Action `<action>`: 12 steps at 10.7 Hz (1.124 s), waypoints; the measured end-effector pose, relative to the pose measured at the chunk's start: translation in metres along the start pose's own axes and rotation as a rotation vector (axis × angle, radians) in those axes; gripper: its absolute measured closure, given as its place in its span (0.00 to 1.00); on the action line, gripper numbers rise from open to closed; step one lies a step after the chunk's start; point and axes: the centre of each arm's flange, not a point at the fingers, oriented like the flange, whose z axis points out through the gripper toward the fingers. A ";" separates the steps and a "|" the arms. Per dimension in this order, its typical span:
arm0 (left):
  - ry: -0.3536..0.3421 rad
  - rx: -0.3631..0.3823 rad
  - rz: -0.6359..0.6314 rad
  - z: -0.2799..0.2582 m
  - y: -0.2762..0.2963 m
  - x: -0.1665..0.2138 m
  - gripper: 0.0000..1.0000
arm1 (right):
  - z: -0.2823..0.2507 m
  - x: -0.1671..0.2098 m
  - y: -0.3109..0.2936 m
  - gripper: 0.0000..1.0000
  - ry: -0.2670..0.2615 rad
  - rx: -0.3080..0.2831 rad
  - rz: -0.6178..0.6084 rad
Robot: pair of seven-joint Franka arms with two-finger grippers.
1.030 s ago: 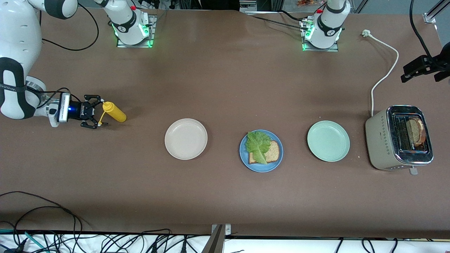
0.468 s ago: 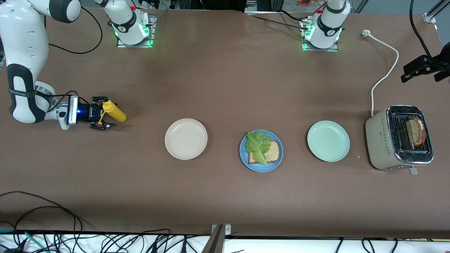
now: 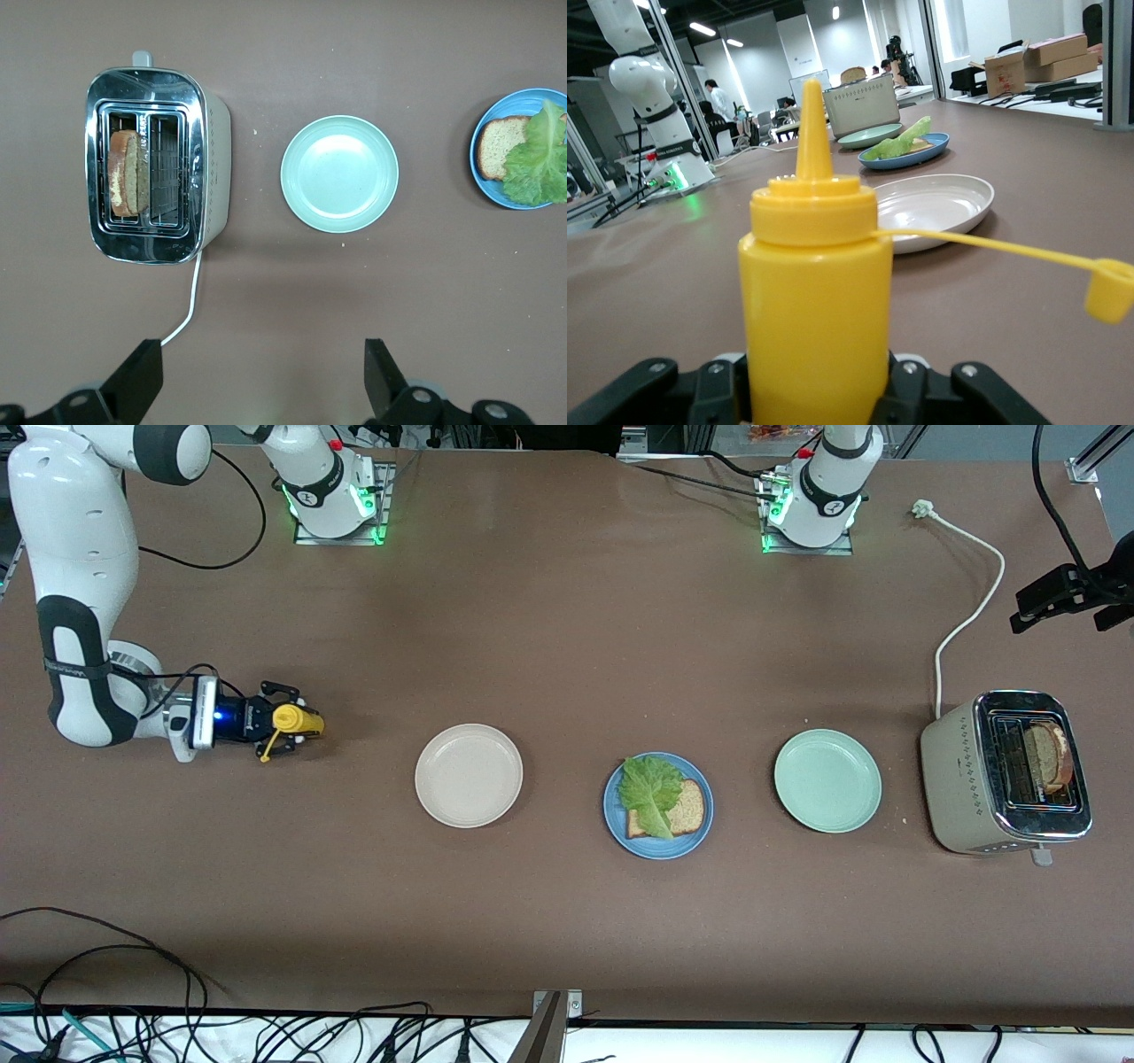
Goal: Make sandwich in blue plate with both arms
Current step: 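Lift the mustard bottle and carry it toward the blue plate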
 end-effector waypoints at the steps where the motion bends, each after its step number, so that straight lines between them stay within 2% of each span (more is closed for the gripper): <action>1: 0.000 0.000 0.000 0.000 0.000 0.000 0.00 | 0.009 0.014 0.015 0.74 -0.019 0.004 -0.025; 2: 0.000 0.000 0.000 0.000 0.000 0.000 0.00 | 0.016 0.037 0.033 0.89 -0.047 0.015 -0.016; 3: 0.000 0.000 0.000 0.000 0.000 0.000 0.00 | 0.022 0.061 0.050 0.93 -0.075 0.019 -0.007; 6: 0.000 0.000 0.000 0.000 0.000 0.000 0.00 | 0.045 0.140 0.086 0.92 -0.187 -0.007 0.013; 8: 0.000 0.000 0.001 0.000 0.000 0.000 0.00 | 0.085 0.194 0.103 0.92 -0.274 -0.061 0.036; 10: 0.000 0.000 0.001 0.000 0.001 0.000 0.00 | 0.139 0.243 0.116 0.92 -0.348 -0.143 0.054; 12: 0.000 0.000 0.001 0.000 0.001 0.000 0.00 | 0.202 0.286 0.116 0.92 -0.447 -0.231 0.061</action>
